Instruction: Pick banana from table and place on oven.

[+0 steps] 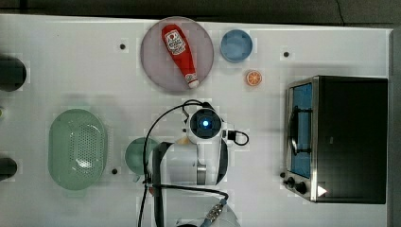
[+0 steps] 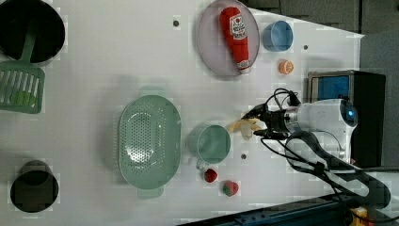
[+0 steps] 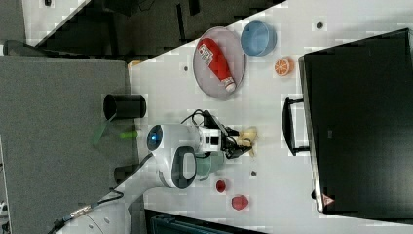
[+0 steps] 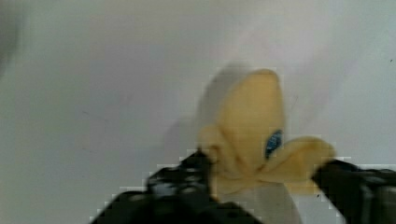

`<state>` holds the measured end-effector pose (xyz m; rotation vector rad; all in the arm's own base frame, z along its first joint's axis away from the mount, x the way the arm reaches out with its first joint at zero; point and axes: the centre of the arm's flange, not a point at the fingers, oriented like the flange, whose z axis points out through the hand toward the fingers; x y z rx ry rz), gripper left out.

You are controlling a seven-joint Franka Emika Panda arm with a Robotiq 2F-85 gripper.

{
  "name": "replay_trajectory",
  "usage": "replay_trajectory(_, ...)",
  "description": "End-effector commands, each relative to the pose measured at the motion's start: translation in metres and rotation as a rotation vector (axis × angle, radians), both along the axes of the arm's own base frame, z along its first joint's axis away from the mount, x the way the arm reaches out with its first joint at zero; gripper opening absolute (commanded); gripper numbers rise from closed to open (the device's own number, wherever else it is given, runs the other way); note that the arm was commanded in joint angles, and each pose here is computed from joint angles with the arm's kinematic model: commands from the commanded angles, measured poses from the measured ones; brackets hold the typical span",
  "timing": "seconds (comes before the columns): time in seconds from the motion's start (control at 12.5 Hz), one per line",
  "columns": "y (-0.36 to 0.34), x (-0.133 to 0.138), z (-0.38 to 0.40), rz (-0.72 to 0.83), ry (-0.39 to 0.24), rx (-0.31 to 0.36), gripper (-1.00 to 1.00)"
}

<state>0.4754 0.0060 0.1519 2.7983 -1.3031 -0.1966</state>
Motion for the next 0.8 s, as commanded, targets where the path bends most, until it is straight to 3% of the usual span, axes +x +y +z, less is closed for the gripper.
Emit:
replay_trajectory(0.08,0.0,0.01,0.01,-0.021,-0.045,-0.009,-0.07)
replay_trajectory(0.24,0.0,0.011,0.01,-0.02,-0.05,-0.008,-0.49)
replay_trajectory(0.32,0.001,0.011,0.012,-0.019,-0.055,-0.008,-0.59)
replay_trajectory(0.8,0.004,0.035,0.127,-0.012,-0.209,-0.008,-0.59)
